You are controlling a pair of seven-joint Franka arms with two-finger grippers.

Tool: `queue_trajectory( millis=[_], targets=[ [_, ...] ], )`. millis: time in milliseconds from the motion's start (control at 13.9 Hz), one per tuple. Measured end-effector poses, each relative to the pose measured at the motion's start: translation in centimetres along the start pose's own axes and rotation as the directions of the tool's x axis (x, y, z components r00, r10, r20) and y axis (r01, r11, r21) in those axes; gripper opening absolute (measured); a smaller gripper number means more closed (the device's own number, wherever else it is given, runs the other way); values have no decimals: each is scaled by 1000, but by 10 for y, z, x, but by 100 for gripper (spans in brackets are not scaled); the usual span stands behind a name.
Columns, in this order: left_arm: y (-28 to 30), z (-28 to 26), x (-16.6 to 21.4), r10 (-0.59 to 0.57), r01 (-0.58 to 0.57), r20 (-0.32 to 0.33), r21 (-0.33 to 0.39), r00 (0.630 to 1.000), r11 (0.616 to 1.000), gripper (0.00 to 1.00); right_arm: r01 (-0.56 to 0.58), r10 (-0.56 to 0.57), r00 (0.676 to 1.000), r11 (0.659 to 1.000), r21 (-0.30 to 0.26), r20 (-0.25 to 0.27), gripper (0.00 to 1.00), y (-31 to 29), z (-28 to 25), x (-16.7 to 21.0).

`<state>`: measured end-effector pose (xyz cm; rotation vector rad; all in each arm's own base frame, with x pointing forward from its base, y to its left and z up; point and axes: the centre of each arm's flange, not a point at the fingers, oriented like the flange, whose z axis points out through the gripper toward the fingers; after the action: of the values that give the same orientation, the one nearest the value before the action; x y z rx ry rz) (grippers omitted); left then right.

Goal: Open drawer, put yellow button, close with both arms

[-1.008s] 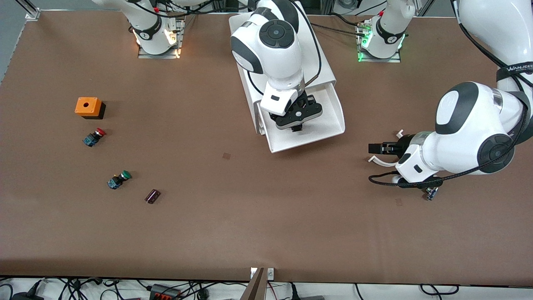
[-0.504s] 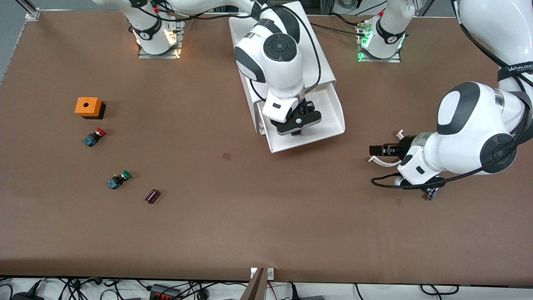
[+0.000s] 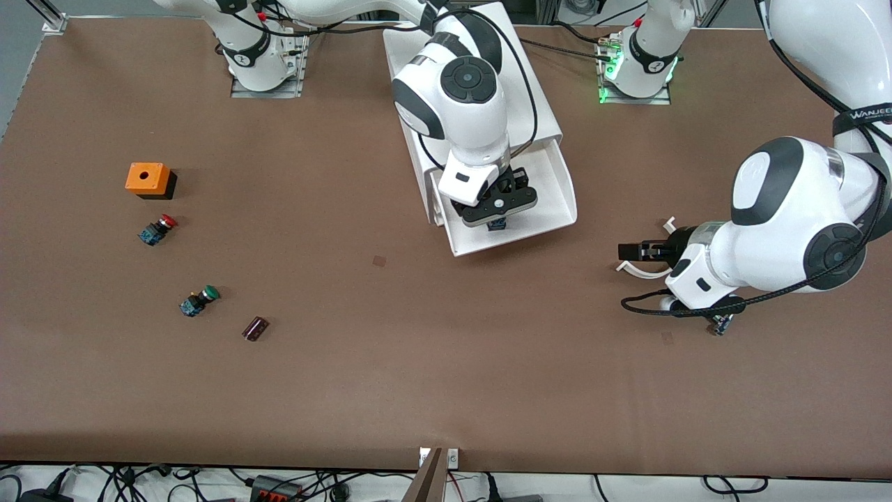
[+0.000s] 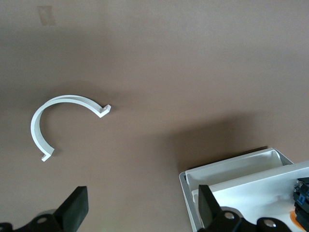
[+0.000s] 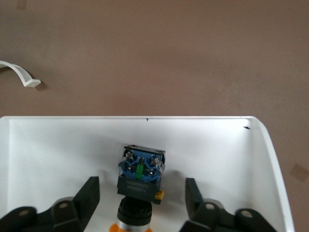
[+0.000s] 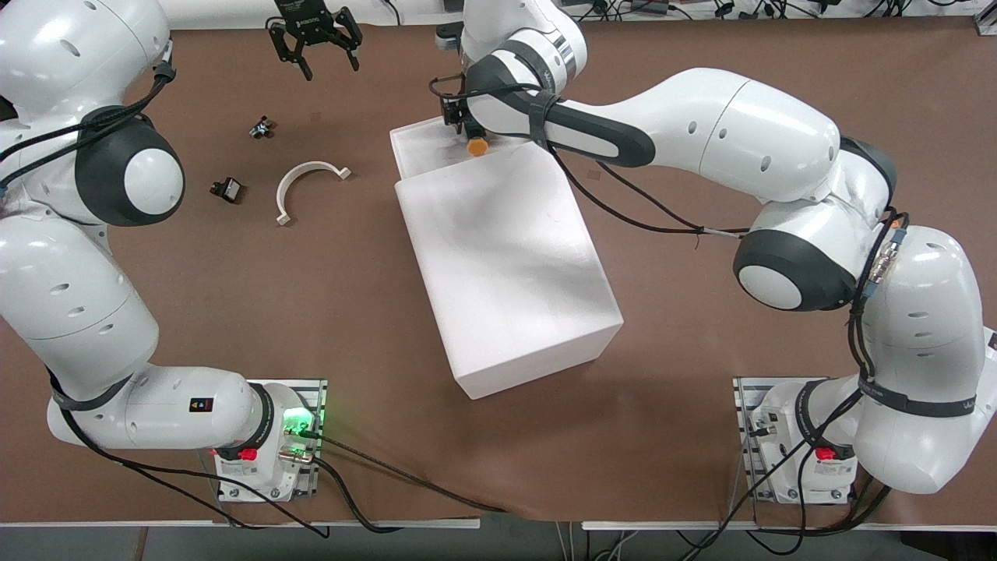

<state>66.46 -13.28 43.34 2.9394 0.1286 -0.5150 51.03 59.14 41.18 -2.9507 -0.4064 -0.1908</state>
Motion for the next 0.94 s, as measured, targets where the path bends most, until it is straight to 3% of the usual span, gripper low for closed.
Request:
queue_trajectory(
  millis=[72, 144, 504, 936],
  targets=[
    [-1, 0, 0, 0, 0, -4, 15, 1000, 1000, 100, -12, 12, 1000, 1000, 5, -9, 96, -1, -10, 2],
    [-2, 0, 1, 1, -1, -12, 42, 1000, 999, 100, -19, 19, 1000, 1000, 5, -12, 100, 1, -22, 5],
    [13, 4, -2, 7, -4, -30, 98, 1000, 995, 100, -94, 95, 995, 994, -47, 20, 100, 51, -78, 29],
    [97, 27, -16, -97, 107, -120, 79, 988, 991, 100, -220, 235, 967, 966, -139, 101, 100, 193, -114, 67]
  ],
)
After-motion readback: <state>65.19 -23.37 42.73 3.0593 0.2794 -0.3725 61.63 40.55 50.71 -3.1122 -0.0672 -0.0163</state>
